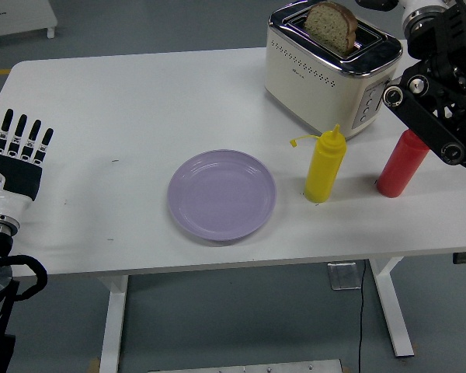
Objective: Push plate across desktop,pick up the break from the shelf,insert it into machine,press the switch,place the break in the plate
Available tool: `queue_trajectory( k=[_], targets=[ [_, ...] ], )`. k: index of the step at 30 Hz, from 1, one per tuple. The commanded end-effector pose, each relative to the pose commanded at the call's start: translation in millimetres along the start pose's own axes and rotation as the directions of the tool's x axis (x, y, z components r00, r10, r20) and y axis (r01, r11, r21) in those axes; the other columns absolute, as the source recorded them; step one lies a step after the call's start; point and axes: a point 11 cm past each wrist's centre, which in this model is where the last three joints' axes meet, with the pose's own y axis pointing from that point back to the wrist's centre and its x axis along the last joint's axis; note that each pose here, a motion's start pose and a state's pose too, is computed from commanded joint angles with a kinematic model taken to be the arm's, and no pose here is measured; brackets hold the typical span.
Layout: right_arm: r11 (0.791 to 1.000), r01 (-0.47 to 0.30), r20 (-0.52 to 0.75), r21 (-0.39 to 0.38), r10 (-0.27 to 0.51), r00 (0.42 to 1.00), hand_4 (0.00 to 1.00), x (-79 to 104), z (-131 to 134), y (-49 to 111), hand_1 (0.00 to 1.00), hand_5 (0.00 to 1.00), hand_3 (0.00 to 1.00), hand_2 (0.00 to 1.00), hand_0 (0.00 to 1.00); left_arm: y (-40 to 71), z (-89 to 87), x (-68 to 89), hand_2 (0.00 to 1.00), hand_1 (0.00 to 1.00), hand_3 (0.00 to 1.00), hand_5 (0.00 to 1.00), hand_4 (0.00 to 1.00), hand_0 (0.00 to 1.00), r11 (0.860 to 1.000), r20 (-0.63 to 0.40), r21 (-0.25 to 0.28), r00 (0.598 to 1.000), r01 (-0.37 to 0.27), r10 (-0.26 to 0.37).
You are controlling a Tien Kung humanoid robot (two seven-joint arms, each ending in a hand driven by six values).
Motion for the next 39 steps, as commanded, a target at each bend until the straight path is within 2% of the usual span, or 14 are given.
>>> queue_trajectory(
  k=[6,7,12,13,17,19,23,24,25,30,31,36,37,39],
  targets=[
    [0.999,-0.009,0.053,0.045,0.006,0.999,0.566,23.5,16.0,6.0,0.552,0.288,0.725,0.705,0.465,-0.1,3.0,-0.2,0.931,0.871,0.821,0.998,0.627,0.830,1.000,0.001,-0.007,1.000,0.002,-0.002],
    [0.998,-0.003,0.054,0.060,0.000,0.999,0.479,26.9,18.4,7.4,0.542,0.330,0.673,0.672,0.457,0.1,3.9,0.1,0.930,0.871,0.820,0.998,0.627,0.829,1.000,0.001,-0.009,1.000,0.001,-0.001],
    [0.992,0.029,0.006,0.125,-0.030,1.000,0.479,43.2,30.8,15.5,0.542,0.330,0.673,0.672,0.457,0.9,8.6,2.2,0.930,0.871,0.820,0.998,0.627,0.829,1.000,0.002,-0.021,1.000,-0.004,0.004],
    [0.990,0.043,-0.017,0.133,-0.041,0.999,0.466,45.2,35.1,18.1,0.547,0.363,0.652,0.663,0.461,1.1,9.6,2.5,0.930,0.871,0.820,0.998,0.626,0.829,1.000,0.002,-0.024,1.000,-0.004,0.004],
    [0.985,0.096,-0.117,0.141,-0.080,0.990,0.466,50.7,53.9,26.0,0.547,0.363,0.652,0.663,0.461,1.8,12.4,3.9,0.930,0.871,0.820,0.998,0.626,0.829,0.999,0.003,-0.031,1.000,-0.007,0.007],
    [0.983,0.124,-0.157,0.136,-0.102,0.982,0.458,50.7,63.8,29.4,0.566,0.394,0.637,0.659,0.493,2.5,13.7,4.9,0.930,0.871,0.820,0.998,0.627,0.829,0.999,0.003,-0.034,1.000,-0.009,0.009],
    [0.977,0.176,-0.206,0.119,-0.150,0.967,0.458,47.8,81.2,35.1,0.566,0.394,0.637,0.659,0.493,3.8,15.7,7.3,0.930,0.871,0.820,0.998,0.627,0.829,0.999,0.004,-0.039,1.000,-0.015,0.015],
    [0.975,0.190,-0.214,0.113,-0.163,0.963,0.458,46.7,86.0,36.5,0.566,0.394,0.637,0.659,0.493,4.2,16.2,8.1,0.930,0.871,0.820,0.998,0.627,0.829,0.999,0.004,-0.040,1.000,-0.017,0.017],
    [0.974,0.198,-0.218,0.110,-0.171,0.961,0.414,45.9,89.5,37.4,0.569,0.403,0.618,0.652,0.499,4.6,16.5,8.7,0.930,0.871,0.819,0.998,0.627,0.831,0.999,0.005,-0.041,1.000,-0.018,0.019],
    [0.965,0.241,-0.227,0.099,-0.214,0.950,0.414,42.7,106.8,40.1,0.569,0.403,0.618,0.652,0.499,6.2,17.6,11.6,0.930,0.871,0.819,0.998,0.627,0.831,0.999,0.005,-0.044,1.000,-0.026,0.026],
    [0.962,0.256,-0.227,0.099,-0.229,0.947,0.295,41.4,110.8,40.3,0.567,0.372,0.586,0.637,0.493,6.5,17.7,12.2,0.930,0.870,0.819,0.998,0.628,0.831,0.999,0.005,-0.044,1.000,-0.028,0.028],
    [0.950,0.299,-0.233,0.094,-0.271,0.934,0.295,35.3,123.3,41.2,0.567,0.372,0.586,0.637,0.493,7.2,17.4,13.4,0.930,0.870,0.819,0.998,0.628,0.831,0.999,0.006,-0.043,0.999,-0.031,0.031],
    [0.948,0.304,-0.234,0.093,-0.276,0.932,0.242,34.5,124.6,41.3,0.561,0.342,0.567,0.620,0.498,7.2,17.4,13.5,0.930,0.870,0.819,0.998,0.628,0.832,0.999,0.006,-0.043,0.999,-0.031,0.032],
    [0.944,0.317,-0.237,0.092,-0.288,0.928,0.242,31.4,127.7,41.5,0.561,0.342,0.567,0.620,0.498,7.4,17.2,13.8,0.930,0.870,0.819,0.998,0.628,0.832,0.999,0.006,-0.042,0.999,-0.032,0.032]
  ],
)
